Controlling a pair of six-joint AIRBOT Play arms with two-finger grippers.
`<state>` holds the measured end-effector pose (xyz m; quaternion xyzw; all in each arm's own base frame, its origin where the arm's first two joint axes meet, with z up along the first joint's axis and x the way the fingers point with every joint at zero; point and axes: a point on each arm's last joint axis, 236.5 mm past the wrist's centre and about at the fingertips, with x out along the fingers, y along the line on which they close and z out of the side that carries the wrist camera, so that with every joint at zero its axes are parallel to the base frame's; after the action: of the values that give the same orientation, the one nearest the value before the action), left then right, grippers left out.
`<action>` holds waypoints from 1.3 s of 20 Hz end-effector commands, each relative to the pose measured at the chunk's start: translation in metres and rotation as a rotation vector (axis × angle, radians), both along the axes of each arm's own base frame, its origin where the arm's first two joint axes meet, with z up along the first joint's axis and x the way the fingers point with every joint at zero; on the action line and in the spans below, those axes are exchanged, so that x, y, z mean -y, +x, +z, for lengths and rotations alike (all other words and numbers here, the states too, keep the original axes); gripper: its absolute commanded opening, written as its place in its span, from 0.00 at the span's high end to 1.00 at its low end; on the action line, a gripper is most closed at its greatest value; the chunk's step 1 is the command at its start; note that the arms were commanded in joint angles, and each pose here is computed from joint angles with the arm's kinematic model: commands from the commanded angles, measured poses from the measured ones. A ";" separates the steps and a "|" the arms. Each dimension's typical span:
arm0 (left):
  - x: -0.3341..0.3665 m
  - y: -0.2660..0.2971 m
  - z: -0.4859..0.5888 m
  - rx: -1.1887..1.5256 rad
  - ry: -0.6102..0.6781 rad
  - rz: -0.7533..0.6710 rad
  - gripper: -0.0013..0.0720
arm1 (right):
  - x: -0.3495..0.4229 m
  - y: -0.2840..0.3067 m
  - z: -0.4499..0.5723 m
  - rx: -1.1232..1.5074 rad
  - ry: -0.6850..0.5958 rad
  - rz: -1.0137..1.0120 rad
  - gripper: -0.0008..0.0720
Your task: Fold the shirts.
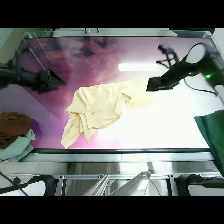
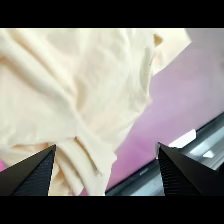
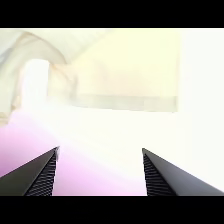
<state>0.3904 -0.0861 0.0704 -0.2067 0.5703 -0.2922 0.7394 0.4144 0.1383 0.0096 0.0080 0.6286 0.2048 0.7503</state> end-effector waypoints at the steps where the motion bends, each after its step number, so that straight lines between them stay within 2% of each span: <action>1: -0.013 -0.034 -0.044 -0.228 0.019 -0.042 0.01 | -0.003 -0.023 -0.051 -0.183 -0.004 0.038 0.21; 5: 0.004 -0.064 -0.096 -0.302 0.013 -0.016 0.01 | -0.073 -0.041 -0.061 -0.246 0.335 0.092 0.21; 7: 0.024 -0.073 -0.121 -0.313 -0.008 -0.010 0.01 | -0.097 -0.044 -0.063 -0.274 0.459 0.098 0.21; 12: 0.082 -0.077 -0.146 -0.325 -0.099 -0.091 0.01 | -0.144 -0.064 -0.093 -0.375 0.560 0.137 0.21; 15: 0.107 -0.073 -0.153 -0.333 -0.101 -0.160 0.04 | -0.174 -0.070 -0.096 -0.363 0.607 0.170 0.21; 16: 0.112 -0.071 -0.155 -0.333 -0.099 -0.176 0.04 | -0.180 -0.070 -0.096 -0.349 0.604 0.177 0.25; 17: 0.117 -0.071 -0.156 -0.334 -0.099 -0.191 0.07 | -0.185 -0.071 -0.094 -0.338 0.611 0.188 0.55; 18: 0.120 -0.070 -0.155 -0.333 -0.100 -0.206 0.37 | -0.190 -0.071 -0.090 -0.322 0.635 0.210 0.84; 19: 0.123 -0.070 -0.151 -0.331 -0.105 -0.221 0.79 | -0.194 -0.070 -0.084 -0.320 0.665 0.206 0.83; 20: 0.124 -0.068 -0.147 -0.322 -0.109 -0.232 0.97 | -0.197 -0.068 -0.077 -0.322 0.697 0.194 0.84; 22: 0.130 -0.067 -0.128 -0.316 -0.149 -0.259 0.97 | -0.200 -0.069 -0.061 -0.312 0.742 0.224 0.95; 26: 0.143 -0.045 -0.021 -0.155 -0.360 -0.274 0.97 | -0.189 -0.066 0.013 -0.212 0.796 0.308 0.95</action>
<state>0.3370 -0.2184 -0.0184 -0.2466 0.6427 -0.4138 0.5957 0.3489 0.3308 -0.0260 0.2275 0.6020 0.5031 0.5768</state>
